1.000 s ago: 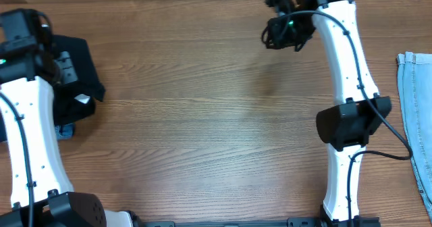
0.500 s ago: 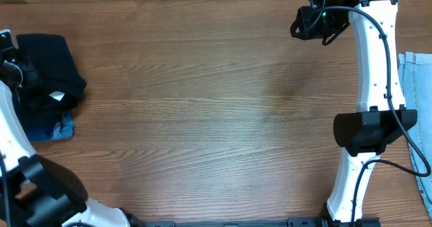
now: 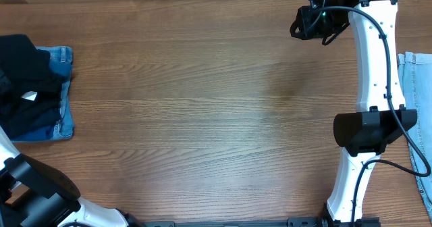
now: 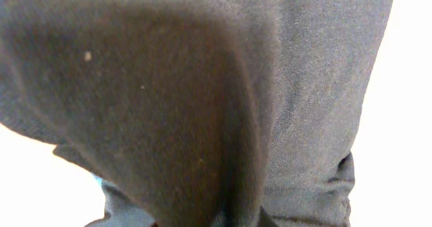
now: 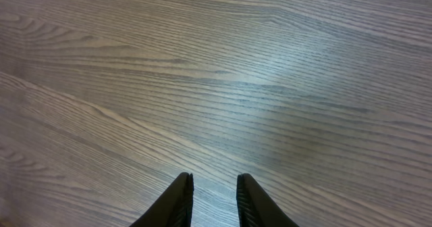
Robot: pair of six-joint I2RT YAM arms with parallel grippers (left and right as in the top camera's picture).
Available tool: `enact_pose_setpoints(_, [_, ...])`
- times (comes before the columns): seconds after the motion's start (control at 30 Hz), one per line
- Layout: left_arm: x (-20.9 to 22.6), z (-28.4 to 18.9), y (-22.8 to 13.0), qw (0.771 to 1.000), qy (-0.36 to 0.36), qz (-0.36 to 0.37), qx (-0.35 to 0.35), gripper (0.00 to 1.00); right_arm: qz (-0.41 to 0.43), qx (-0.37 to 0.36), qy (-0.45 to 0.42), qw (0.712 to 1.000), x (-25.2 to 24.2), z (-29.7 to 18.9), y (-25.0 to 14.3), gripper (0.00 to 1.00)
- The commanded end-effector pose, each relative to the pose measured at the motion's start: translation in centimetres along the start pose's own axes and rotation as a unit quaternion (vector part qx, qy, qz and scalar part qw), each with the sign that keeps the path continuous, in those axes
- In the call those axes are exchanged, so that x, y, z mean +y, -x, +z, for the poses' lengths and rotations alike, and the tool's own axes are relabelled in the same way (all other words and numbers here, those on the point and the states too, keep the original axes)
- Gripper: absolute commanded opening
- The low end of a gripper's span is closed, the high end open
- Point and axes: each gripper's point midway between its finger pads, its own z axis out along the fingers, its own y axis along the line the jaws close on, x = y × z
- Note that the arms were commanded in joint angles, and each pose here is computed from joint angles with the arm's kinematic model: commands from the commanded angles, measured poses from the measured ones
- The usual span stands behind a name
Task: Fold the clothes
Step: 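Carry the shirt left with the left gripper and place it on the denim stack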
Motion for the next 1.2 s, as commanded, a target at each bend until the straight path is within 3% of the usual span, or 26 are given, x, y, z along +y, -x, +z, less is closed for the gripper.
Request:
enact_pose_setpoints(0.0, [1.4,-0.8,1.1,0.999,0.026,-0.006,-0.017,0.38,-0.01,-0.03,-0.002,0.999,0.7,-2.1,0.6,0.26])
enact_pose_setpoints(0.07, [1.3,-0.8,0.8,1.0,0.025,-0.006,-0.009,0.49,-0.01,-0.03,-0.002,0.999,0.7,-2.1,0.6,0.26])
enact_pose_setpoints(0.1, [1.3,-0.8,0.6,1.0,0.025,-0.006,-0.005,0.5,-0.011,-0.03,-0.002,0.999,0.7,-2.1,0.6,0.26])
enact_pose_setpoints(0.17, [1.4,-0.8,0.6,1.0,0.029,-0.006,-0.005,0.44,-0.011,-0.031,-0.002,0.999,0.7,-2.1,0.7,0.26])
enact_pose_setpoints(0.27, [1.4,-0.8,0.6,1.0,0.026,-0.009,-0.006,0.43,-0.01,-0.03,-0.002,0.999,0.7,-2.1,0.6,0.26])
enact_pose_setpoints(0.47, [-0.7,-0.8,0.3,0.998,-0.03,-0.047,-0.001,0.1,-0.01,-0.03,-0.002,0.999,0.7,-2.1,0.6,0.26])
enact_pose_setpoints(0.57, [-1.0,-0.4,-0.3,0.999,-0.028,-0.044,0.01,0.09,-0.01,-0.03,-0.002,0.999,0.7,-2.1,0.6,0.26])
enact_pose_setpoints(0.73, [2.2,2.0,-3.0,0.996,0.072,-0.049,0.031,0.15,-0.009,-0.028,-0.001,1.0,0.7,-2.1,0.5,0.26])
enact_pose_setpoints(0.8, [2.2,3.1,-4.0,0.995,0.07,-0.057,0.038,0.15,-0.01,-0.028,-0.001,1.0,0.7,-2.1,0.5,0.26])
enact_pose_setpoints(0.9, [0.9,6.2,-7.5,0.991,0.042,-0.077,0.101,0.15,-0.009,-0.027,-0.001,1.0,0.7,-2.1,0.5,0.26])
enact_pose_setpoints(1.07, [-1.2,5.2,-12.2,0.974,0.0,-0.105,0.203,0.2,-0.011,-0.031,-0.002,0.999,0.7,-2.1,0.7,0.26])
enact_pose_setpoints(1.17, [-1.4,4.9,-12.8,0.969,0.002,-0.122,0.215,0.22,-0.011,-0.031,-0.002,0.999,0.7,-2.1,0.7,0.27])
